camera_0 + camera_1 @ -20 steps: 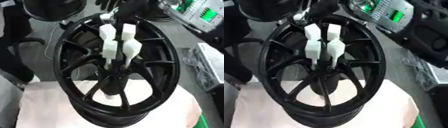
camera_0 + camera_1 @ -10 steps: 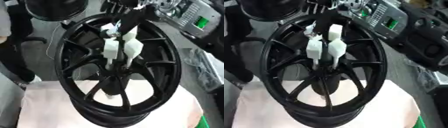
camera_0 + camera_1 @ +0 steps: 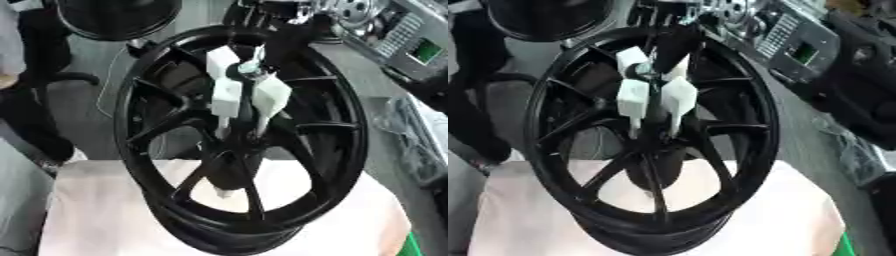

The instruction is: Pull the pin out of the wheel hub.

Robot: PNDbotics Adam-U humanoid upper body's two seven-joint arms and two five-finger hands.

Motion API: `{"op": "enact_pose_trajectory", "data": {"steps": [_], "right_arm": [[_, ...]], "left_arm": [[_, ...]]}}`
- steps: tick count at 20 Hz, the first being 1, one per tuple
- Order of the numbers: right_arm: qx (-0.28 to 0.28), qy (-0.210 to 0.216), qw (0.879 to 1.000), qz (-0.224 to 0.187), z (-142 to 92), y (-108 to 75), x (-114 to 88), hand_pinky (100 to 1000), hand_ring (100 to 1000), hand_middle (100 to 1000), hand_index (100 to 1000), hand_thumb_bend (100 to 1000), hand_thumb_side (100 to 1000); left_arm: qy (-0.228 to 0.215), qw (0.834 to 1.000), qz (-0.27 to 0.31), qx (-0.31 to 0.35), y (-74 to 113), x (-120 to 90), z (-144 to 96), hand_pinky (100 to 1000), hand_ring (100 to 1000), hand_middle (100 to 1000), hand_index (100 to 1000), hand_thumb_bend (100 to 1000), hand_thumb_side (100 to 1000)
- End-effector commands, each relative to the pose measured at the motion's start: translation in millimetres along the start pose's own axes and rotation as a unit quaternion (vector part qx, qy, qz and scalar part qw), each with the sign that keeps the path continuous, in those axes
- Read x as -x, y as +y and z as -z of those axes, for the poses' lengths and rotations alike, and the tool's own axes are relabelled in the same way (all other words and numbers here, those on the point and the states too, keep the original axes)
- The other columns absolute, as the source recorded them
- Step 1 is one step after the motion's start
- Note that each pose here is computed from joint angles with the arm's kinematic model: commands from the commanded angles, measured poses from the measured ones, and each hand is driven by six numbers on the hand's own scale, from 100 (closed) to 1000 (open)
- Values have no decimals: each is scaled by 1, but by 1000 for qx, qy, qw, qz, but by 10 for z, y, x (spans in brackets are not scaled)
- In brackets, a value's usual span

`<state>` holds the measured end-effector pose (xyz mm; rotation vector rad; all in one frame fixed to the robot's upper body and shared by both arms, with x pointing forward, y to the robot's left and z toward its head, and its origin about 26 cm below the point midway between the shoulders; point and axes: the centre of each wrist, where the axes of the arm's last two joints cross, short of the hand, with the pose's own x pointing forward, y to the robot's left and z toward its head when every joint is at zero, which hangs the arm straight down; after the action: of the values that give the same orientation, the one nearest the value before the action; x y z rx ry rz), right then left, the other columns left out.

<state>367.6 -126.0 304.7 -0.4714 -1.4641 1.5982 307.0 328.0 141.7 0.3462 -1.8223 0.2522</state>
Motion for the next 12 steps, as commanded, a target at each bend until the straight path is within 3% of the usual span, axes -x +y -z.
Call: {"op": "enact_pose_trajectory", "data": {"steps": [1, 12], "right_arm": [[25, 14, 999, -13, -101, -109, 68, 827, 799, 761, 849, 458, 323], [30, 46, 998, -8, -95, -69, 314, 822, 769, 750, 837, 404, 265]], "left_arm": [[-18, 1000, 10, 1, 36, -99, 40, 747, 751, 741, 740, 363, 653], [-20, 1000, 8, 2, 24, -112, 46, 747, 751, 741, 739, 361, 656]]}}
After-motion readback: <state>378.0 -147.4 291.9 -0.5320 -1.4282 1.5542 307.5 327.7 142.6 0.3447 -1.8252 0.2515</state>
